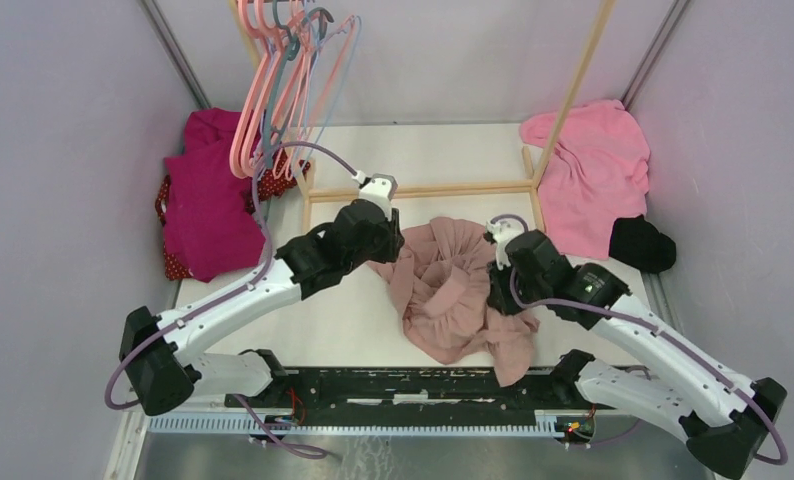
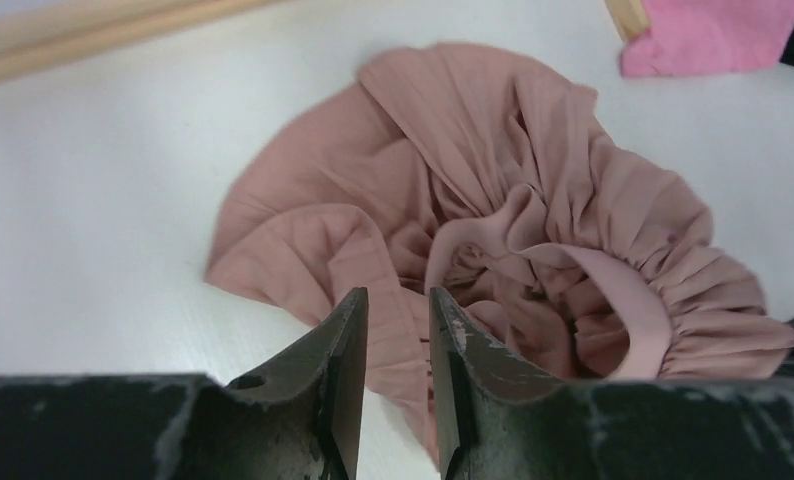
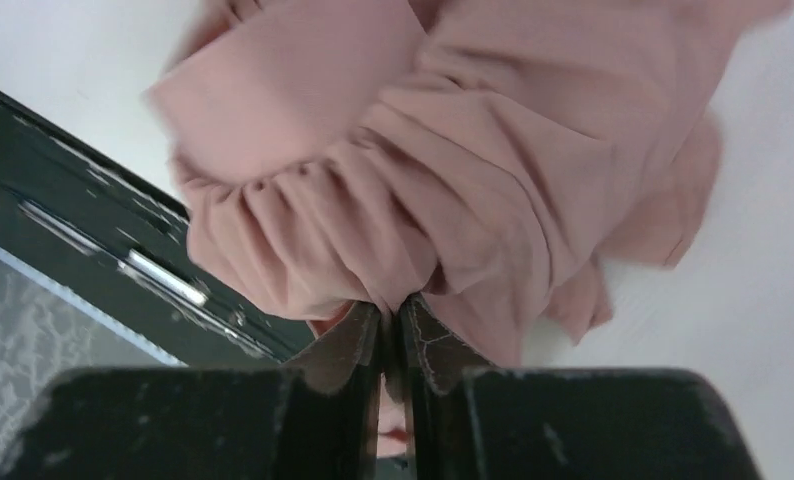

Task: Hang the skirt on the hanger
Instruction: Adjust the skirt at the center of the board.

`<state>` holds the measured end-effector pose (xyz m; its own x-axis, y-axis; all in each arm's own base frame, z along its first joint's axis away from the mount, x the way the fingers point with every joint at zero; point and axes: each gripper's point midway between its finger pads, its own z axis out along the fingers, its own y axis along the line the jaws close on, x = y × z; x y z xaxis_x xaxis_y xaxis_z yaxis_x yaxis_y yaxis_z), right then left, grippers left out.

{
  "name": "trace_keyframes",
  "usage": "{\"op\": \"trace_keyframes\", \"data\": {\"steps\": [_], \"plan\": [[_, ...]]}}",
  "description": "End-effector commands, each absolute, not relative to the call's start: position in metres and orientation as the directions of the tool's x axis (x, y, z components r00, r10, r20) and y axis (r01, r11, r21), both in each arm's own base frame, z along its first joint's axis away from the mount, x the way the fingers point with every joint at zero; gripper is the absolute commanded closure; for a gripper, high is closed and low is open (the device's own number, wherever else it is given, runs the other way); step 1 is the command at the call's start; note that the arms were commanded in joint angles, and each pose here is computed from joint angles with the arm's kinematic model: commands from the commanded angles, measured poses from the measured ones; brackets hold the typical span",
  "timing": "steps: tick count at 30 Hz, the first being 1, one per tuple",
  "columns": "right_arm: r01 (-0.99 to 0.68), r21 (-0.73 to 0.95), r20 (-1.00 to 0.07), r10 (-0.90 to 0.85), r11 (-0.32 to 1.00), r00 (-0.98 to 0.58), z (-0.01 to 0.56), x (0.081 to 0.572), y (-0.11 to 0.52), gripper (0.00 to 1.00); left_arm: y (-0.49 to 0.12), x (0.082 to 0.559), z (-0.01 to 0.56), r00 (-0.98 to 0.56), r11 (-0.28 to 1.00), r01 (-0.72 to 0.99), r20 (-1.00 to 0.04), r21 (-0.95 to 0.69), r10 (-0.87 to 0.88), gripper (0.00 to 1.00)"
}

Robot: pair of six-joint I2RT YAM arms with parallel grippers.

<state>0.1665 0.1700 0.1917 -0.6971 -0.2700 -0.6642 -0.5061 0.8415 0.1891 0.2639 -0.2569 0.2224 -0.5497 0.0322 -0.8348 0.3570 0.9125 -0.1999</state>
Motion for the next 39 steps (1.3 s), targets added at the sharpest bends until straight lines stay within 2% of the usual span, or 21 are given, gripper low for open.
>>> {"op": "trace_keyframes", "data": {"steps": [1,2,3,10,13,18,23,27,33,39], "plan": [[-0.39,0.331,-0.623,-0.112,0.859,-0.775,0.168,0.149,0.17,0.74,-0.299,0.252,0.206,-0.608,0.816,0.423,-0.791,-0.393,-0.065,0.66],[-0.376,0.327,-0.623,-0.101,0.867,-0.775,0.17,0.146,0.164,0.67,-0.302,0.25,0.198,-0.621,0.81,0.426,-0.782,-0.402,-0.061,0.67],[-0.373,0.331,-0.629,-0.092,0.867,-0.772,0.176,0.144,0.161,0.63,-0.304,0.247,0.193,-0.63,0.806,0.428,-0.774,-0.41,-0.059,0.67],[-0.399,0.328,-0.595,-0.14,0.856,-0.791,0.207,0.147,0.172,0.6,-0.327,0.226,0.185,-0.659,0.756,0.48,-0.752,-0.445,-0.024,0.7],[-0.376,0.329,-0.608,-0.111,0.866,-0.786,0.222,0.152,0.172,0.59,-0.338,0.215,0.182,-0.669,0.737,0.499,-0.743,-0.457,-0.007,0.7],[-0.357,0.358,-0.557,-0.11,0.863,-0.823,0.22,0.156,0.193,0.46,-0.344,0.21,0.172,-0.672,0.747,0.508,-0.74,-0.43,0.031,0.72],[-0.355,0.234,-0.55,-0.177,0.905,-0.816,0.217,0.159,0.212,0.45,-0.309,0.227,0.157,-0.664,0.848,0.4,-0.748,-0.349,0.005,0.72],[-0.366,0.089,-0.543,-0.263,0.926,-0.797,0.218,0.156,0.231,0.47,-0.277,0.245,0.129,-0.721,0.898,0.293,-0.693,-0.329,-0.019,0.68],[-0.328,-0.091,-0.506,-0.327,0.94,-0.798,0.198,0.164,0.236,0.48,-0.261,0.257,0.122,-0.736,0.897,0.251,-0.674,-0.364,-0.068,0.68],[-0.303,-0.193,-0.445,-0.359,0.933,-0.821,0.174,0.162,0.223,0.48,-0.257,0.255,0.132,-0.725,0.886,0.262,-0.684,-0.383,-0.081,0.68]]}}
